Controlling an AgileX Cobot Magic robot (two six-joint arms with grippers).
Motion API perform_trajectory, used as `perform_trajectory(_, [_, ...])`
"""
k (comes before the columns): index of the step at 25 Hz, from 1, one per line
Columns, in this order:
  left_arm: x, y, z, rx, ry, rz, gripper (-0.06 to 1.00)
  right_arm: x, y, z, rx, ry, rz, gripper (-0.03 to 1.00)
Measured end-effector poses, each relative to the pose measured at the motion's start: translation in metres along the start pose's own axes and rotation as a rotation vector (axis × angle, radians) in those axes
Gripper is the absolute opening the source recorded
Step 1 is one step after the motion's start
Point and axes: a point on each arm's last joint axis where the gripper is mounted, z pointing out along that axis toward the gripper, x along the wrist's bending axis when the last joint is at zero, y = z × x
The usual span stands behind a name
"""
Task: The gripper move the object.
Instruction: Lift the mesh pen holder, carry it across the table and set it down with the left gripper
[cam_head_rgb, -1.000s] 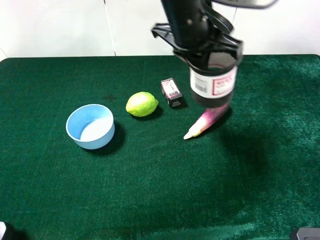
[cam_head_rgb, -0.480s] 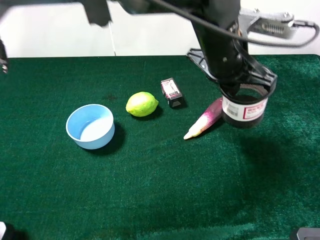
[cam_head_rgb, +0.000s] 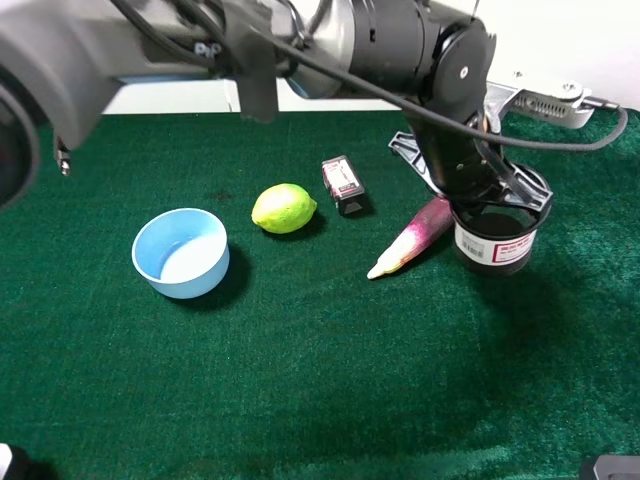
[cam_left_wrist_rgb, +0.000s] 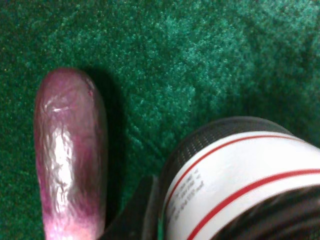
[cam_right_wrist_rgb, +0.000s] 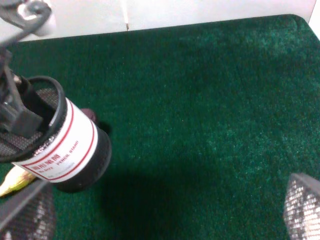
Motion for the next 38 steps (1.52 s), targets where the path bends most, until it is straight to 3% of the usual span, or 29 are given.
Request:
perform_trajectory(12, [0.005, -0.01, 0.034, 0.001, 0.015, 0.012, 0.15, 0.0, 0.0, 0.0, 0.0, 0.002, 0.001, 0.7])
perform_trajectory(21, [0.006, -0.011, 0.036, 0.001, 0.018, 0.017, 0.15, 0.0, 0.0, 0.0, 0.0, 0.003, 0.002, 0.7])
perform_trajectory(23, [0.006, -0.011, 0.036, 0.001, 0.018, 0.017, 0.21, 0.0, 0.0, 0.0, 0.0, 0.003, 0.002, 0.7])
perform_trajectory(27, [0.006, -0.011, 0.036, 0.0, 0.018, 0.017, 0.51, 0.0, 0.0, 0.0, 0.0, 0.003, 0.002, 0.7])
perform_trajectory(29, [0.005, -0.011, 0.036, 0.0, 0.015, 0.012, 0.6, 0.0, 0.0, 0.0, 0.0, 0.003, 0.002, 0.7])
perform_trajectory(38, [0.005, -0.009, 0.034, -0.007, 0.013, 0.012, 0.67, 0.0, 0.0, 0.0, 0.0, 0.003, 0.002, 0.7])
